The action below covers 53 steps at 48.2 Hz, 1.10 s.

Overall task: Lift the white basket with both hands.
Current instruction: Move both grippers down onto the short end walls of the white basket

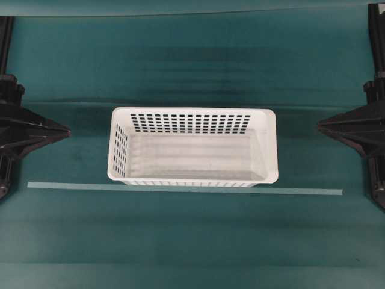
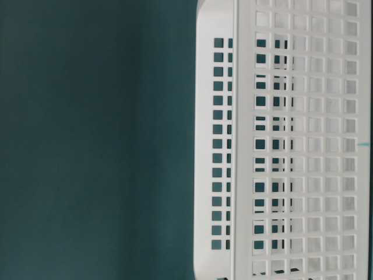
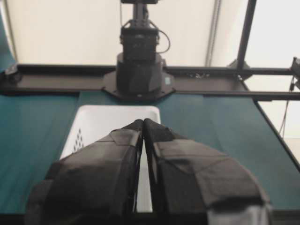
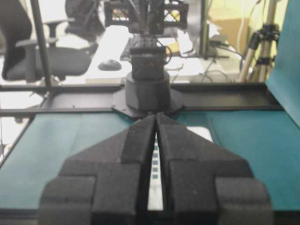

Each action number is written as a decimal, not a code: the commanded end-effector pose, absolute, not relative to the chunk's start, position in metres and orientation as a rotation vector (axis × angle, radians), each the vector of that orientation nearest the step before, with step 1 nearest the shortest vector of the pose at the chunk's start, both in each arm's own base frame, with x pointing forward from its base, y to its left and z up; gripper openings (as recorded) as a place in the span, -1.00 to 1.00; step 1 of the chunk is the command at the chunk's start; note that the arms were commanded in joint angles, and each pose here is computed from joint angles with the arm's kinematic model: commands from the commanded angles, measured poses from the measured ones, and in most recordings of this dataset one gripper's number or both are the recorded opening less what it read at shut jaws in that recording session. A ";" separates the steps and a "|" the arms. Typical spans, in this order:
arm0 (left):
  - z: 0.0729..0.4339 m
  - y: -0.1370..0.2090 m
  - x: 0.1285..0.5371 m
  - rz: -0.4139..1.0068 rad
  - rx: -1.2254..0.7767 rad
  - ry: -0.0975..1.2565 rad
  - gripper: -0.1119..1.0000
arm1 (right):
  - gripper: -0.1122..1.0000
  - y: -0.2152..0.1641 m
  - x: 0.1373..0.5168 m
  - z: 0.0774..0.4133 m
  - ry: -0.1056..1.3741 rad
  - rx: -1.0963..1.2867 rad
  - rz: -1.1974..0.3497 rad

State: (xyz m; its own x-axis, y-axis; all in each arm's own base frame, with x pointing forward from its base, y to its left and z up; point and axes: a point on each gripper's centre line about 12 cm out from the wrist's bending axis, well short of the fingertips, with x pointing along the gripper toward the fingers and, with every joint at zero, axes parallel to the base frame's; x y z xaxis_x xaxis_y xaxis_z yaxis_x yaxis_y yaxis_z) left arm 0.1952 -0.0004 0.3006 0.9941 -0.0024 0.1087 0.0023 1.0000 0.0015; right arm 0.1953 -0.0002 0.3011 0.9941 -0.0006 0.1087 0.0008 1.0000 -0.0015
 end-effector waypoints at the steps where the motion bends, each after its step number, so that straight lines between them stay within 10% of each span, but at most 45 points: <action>1: 0.315 -0.001 0.204 -0.012 -0.074 -0.115 -0.54 | -0.54 0.004 0.196 0.313 -0.139 0.050 0.020; 20: 0.334 0.000 0.234 0.033 -0.498 0.132 -0.86 | -0.77 -0.023 0.211 0.312 0.262 0.858 -0.171; 53: 0.291 0.023 0.264 0.550 -1.158 0.635 -0.86 | -0.77 -0.045 0.255 0.258 0.830 1.295 -0.648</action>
State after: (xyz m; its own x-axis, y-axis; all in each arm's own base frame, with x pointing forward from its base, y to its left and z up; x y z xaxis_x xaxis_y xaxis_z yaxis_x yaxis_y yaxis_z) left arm 0.2576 0.0218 0.2916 0.7610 0.0709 -0.6449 -0.6274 0.3338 -0.7035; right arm 0.2470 -0.0409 0.2605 0.6036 0.0504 -0.7957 0.7785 0.1780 0.6018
